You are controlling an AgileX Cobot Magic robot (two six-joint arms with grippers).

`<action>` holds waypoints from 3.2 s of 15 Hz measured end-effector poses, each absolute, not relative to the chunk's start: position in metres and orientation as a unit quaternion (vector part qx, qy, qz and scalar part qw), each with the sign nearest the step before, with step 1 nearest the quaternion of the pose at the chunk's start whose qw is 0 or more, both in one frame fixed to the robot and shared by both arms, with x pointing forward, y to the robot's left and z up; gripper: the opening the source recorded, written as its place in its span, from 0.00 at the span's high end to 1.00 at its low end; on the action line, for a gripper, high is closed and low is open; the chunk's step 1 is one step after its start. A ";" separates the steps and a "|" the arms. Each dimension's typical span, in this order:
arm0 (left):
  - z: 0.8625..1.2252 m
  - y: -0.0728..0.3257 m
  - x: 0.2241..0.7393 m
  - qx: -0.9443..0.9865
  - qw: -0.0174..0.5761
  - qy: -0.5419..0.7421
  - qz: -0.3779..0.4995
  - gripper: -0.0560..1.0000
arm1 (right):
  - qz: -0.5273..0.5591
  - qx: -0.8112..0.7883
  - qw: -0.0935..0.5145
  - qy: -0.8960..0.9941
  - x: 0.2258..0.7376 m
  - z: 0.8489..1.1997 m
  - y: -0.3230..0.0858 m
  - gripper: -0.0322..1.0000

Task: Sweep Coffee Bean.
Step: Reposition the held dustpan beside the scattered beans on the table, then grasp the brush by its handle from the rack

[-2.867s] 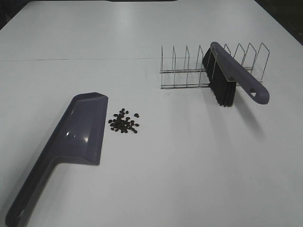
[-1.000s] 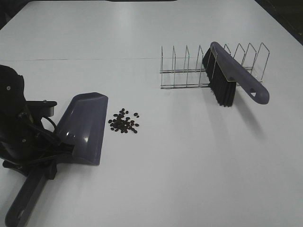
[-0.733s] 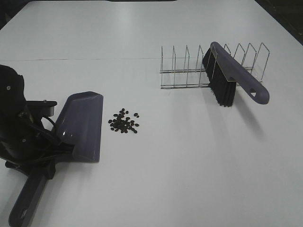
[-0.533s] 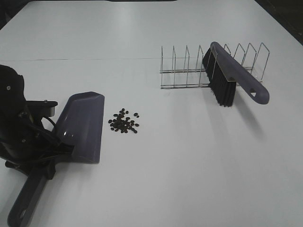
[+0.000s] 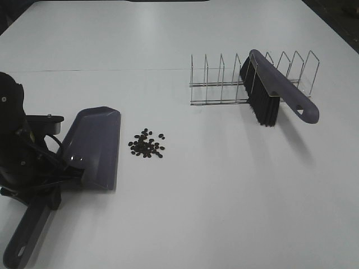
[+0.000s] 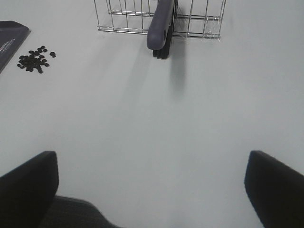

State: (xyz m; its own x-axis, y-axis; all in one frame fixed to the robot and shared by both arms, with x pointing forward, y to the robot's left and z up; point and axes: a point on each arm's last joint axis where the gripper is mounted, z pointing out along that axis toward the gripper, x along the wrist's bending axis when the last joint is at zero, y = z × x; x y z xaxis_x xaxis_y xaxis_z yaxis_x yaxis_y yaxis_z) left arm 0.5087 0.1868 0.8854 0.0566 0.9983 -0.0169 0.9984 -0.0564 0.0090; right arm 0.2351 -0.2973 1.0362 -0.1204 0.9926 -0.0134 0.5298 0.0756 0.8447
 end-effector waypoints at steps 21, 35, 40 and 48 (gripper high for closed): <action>0.886 0.184 0.511 0.738 0.024 0.675 0.015 0.65 | 0.176 0.662 0.052 0.726 0.476 1.112 -0.262 0.01; 0.886 0.184 0.510 0.734 0.020 0.678 0.009 0.65 | 0.093 0.651 0.020 0.753 0.713 0.973 -0.246 0.01; 0.886 0.184 0.510 0.734 0.020 0.678 0.009 0.65 | 0.049 0.645 0.013 0.762 0.726 0.927 -0.250 0.01; 0.886 0.184 0.510 0.734 0.020 0.678 0.009 0.65 | 0.034 0.645 0.003 0.763 0.727 0.909 -0.250 0.01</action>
